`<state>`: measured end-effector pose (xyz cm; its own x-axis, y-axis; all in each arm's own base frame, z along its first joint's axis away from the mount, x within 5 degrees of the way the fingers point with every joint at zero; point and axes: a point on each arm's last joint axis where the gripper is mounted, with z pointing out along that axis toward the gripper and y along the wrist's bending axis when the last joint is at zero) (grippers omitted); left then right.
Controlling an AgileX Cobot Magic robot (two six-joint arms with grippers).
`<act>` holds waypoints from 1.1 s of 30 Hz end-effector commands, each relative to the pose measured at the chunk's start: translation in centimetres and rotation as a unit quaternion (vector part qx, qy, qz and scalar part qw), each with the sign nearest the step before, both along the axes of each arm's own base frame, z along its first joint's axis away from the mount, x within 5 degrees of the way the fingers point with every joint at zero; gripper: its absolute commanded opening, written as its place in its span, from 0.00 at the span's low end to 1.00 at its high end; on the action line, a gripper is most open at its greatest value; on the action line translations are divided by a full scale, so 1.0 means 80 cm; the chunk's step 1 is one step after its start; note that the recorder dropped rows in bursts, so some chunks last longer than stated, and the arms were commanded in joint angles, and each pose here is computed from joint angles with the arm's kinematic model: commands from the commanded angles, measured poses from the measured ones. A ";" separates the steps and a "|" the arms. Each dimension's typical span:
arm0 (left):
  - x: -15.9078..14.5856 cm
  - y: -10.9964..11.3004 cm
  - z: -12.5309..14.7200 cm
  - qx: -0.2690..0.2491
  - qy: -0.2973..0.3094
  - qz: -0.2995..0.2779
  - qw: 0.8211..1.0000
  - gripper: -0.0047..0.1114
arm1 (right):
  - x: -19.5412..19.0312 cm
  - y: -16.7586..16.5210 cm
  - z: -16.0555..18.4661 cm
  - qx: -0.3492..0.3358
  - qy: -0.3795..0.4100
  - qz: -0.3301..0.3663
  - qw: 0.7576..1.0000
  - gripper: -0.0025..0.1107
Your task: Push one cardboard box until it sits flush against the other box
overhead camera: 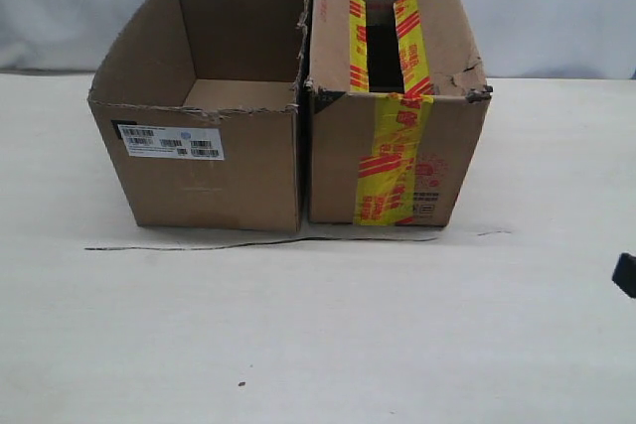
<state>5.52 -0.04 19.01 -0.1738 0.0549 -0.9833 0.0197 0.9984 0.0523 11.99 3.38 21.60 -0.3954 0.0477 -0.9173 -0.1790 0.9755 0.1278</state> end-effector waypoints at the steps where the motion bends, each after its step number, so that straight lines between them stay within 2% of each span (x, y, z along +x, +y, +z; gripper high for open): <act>1: 0.000 0.000 0.001 -0.003 -0.006 0.000 1.000 0.04 | -0.025 -0.010 -0.013 0.028 -0.029 -0.010 0.999 0.02; 4: 0.000 0.000 0.001 -0.003 -0.006 0.000 1.000 0.04 | -0.040 -0.014 -0.022 0.017 -0.064 0.008 0.998 0.02; 10: 0.000 0.000 0.001 -0.003 -0.006 0.000 1.000 0.04 | -0.060 -0.015 -0.018 0.053 -0.134 0.033 0.989 0.02; 13: 0.000 0.000 0.001 -0.003 -0.006 0.000 1.000 0.04 | -0.069 -0.013 -0.014 0.020 -0.170 0.061 0.983 0.02; 15: 0.000 0.000 0.001 -0.003 -0.006 0.000 1.000 0.04 | -0.076 -0.012 -0.013 0.024 -0.180 0.077 0.980 0.02; 16: 0.000 0.000 0.001 -0.003 -0.006 0.000 1.000 0.04 | -0.079 -0.013 -0.014 0.022 -0.179 0.079 0.980 0.02; 17: 0.000 0.000 0.001 -0.003 -0.006 0.000 1.000 0.04 | -0.082 -0.015 -0.018 0.048 -0.162 0.068 0.983 0.02; 22: 0.000 0.000 0.001 -0.003 -0.006 0.000 1.000 0.04 | -0.083 -0.022 -0.026 0.048 -0.131 0.038 0.990 0.02; 26: 0.000 0.000 0.001 -0.003 -0.006 0.000 1.000 0.04 | -0.086 -0.014 -0.026 0.026 -0.134 0.081 0.987 0.02; 33: 0.000 0.000 0.001 -0.003 -0.008 0.000 1.000 0.04 | -0.086 -0.014 -0.024 0.029 -0.145 0.081 0.986 0.02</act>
<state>5.52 -0.04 19.01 -0.1738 0.0549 -0.9833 0.0197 0.9984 0.0523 5.14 2.24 19.67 -0.1404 0.0592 -0.9883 -0.3677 0.9237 0.1076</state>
